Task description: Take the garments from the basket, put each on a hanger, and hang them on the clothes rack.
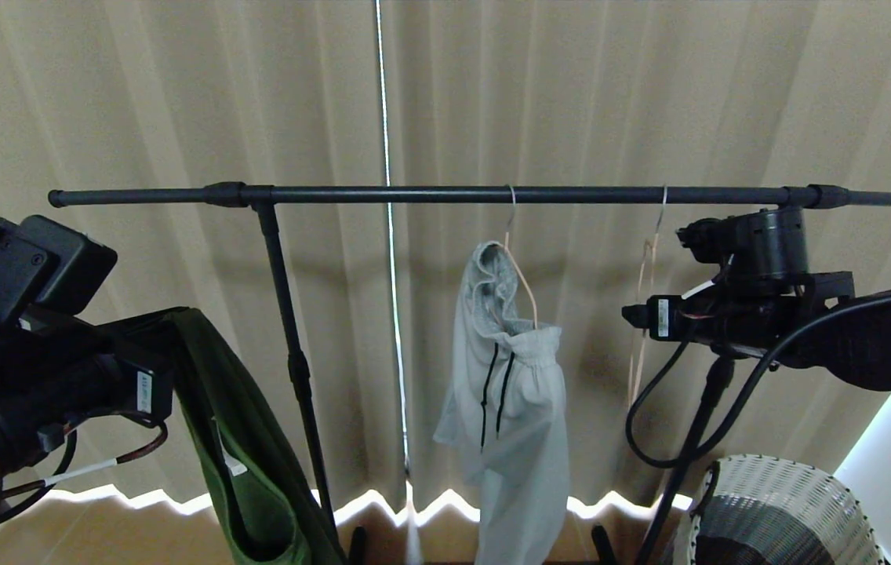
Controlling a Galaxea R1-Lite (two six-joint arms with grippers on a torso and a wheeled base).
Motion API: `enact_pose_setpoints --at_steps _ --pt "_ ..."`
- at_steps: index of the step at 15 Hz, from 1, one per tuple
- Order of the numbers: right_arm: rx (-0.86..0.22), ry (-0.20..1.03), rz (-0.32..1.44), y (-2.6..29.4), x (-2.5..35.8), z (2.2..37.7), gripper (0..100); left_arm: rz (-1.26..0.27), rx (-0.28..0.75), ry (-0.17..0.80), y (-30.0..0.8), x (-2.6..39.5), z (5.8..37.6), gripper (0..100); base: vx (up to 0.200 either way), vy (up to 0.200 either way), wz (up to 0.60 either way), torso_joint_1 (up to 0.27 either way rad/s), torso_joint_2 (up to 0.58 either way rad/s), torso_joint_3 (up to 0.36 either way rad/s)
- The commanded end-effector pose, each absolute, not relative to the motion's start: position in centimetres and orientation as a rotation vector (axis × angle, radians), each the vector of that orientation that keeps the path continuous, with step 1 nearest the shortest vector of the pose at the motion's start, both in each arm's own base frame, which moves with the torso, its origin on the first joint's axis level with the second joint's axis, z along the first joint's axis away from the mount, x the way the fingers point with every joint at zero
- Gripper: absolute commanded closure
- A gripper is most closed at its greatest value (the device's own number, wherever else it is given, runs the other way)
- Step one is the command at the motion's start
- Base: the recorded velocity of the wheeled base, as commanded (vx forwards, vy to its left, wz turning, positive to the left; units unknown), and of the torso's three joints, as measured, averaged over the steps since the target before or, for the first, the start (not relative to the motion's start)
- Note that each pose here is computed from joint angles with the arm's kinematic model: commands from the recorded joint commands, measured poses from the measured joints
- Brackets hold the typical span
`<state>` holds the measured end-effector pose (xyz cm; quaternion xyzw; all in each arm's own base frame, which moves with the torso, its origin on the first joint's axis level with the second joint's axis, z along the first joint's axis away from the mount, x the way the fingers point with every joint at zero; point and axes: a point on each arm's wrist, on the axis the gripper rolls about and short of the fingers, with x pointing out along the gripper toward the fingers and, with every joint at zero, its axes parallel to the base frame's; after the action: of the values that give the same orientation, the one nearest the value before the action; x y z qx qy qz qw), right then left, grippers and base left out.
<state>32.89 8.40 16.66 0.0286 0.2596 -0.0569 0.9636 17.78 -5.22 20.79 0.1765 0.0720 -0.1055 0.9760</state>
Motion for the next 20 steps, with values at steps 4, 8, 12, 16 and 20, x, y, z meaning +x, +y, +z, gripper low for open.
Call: enact_pose_setpoints --at_steps 4,8,12,16,20 --pt "0.053 0.532 -0.121 8.3 32.5 17.0 0 -0.214 0.356 0.146 -5.2 17.9 20.8 100 0.000 0.000 0.00 0.000 0.00 0.000" --pt "0.055 0.541 -0.118 8.3 33.0 16.7 0 -0.213 0.357 0.149 -5.2 17.9 20.7 100 0.000 0.000 0.00 0.000 0.00 0.000" --pt "0.053 0.573 -0.124 8.6 34.1 15.4 0 -0.213 0.357 0.151 -5.2 17.8 20.6 100 0.000 0.000 0.00 0.000 0.00 0.000" --pt "0.056 0.570 -0.135 8.1 34.0 15.7 100 -0.212 0.356 0.148 -5.2 17.8 20.7 100 0.000 0.000 0.00 0.000 0.00 0.000" --pt "0.060 0.550 -0.137 7.9 33.3 16.5 100 -0.212 0.355 0.143 -5.2 17.7 20.8 100 0.000 0.000 0.00 0.000 0.00 0.000"
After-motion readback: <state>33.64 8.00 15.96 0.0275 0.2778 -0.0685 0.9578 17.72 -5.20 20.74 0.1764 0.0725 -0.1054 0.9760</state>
